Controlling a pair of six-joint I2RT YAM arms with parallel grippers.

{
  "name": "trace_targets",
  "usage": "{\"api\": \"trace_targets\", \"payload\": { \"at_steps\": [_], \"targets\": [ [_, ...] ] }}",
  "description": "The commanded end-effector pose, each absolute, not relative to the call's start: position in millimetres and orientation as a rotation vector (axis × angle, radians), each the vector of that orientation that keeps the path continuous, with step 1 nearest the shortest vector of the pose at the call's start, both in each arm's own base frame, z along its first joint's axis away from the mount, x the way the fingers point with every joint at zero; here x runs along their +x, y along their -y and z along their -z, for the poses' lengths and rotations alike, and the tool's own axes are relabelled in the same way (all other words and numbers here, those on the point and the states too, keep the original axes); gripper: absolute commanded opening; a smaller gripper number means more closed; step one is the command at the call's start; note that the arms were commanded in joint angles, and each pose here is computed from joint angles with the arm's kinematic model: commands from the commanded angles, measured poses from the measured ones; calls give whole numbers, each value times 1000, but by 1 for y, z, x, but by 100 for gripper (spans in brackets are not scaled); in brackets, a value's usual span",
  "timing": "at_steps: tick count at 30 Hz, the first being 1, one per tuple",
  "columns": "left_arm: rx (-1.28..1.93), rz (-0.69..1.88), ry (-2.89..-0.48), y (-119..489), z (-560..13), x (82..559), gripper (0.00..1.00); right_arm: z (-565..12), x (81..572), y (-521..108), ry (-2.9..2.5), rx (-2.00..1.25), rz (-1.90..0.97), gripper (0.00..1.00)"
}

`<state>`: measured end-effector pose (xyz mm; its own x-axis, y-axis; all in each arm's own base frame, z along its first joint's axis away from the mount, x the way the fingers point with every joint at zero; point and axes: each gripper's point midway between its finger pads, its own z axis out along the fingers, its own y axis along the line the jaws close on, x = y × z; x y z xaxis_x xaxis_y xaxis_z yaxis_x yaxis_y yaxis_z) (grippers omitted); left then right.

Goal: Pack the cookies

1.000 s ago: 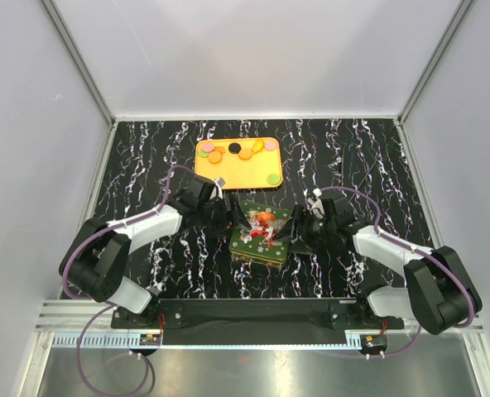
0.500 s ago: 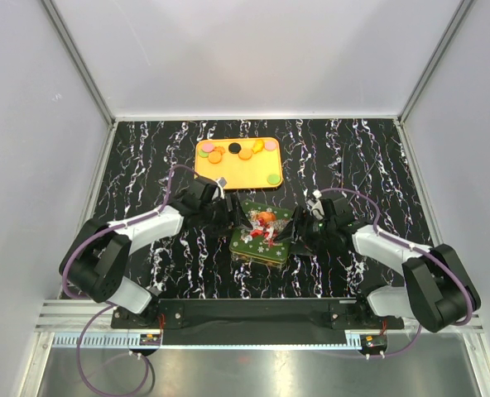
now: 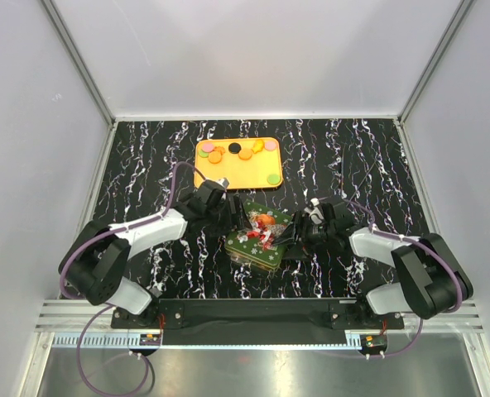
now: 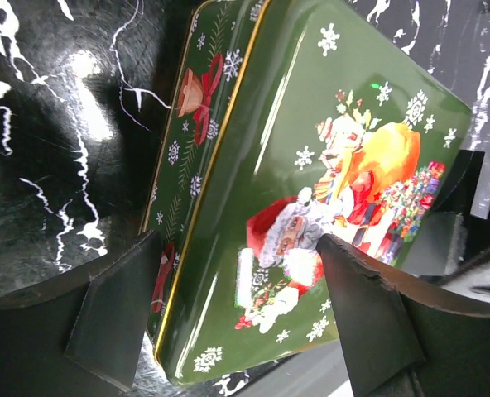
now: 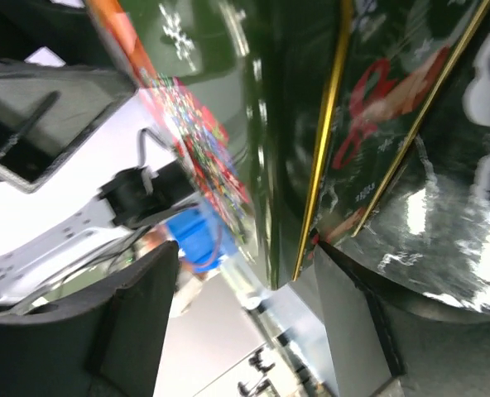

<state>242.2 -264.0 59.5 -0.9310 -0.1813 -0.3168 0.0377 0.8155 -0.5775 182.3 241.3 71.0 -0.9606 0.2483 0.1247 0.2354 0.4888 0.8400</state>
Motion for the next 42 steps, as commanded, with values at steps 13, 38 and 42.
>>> {"api": "trace_targets", "payload": {
  "at_steps": [13,38,42],
  "targets": [
    [-13,879,-2590,283,-75,223,81,-108,207,-253,-2473,430,-1791,71],
    [-98,994,-2425,277,-135,233,97,-101,275,-185,-2641,131,-723,90],
    [-111,894,-2373,261,-149,254,89,-110,278,-182,-2609,142,-709,89]
  ]
}}
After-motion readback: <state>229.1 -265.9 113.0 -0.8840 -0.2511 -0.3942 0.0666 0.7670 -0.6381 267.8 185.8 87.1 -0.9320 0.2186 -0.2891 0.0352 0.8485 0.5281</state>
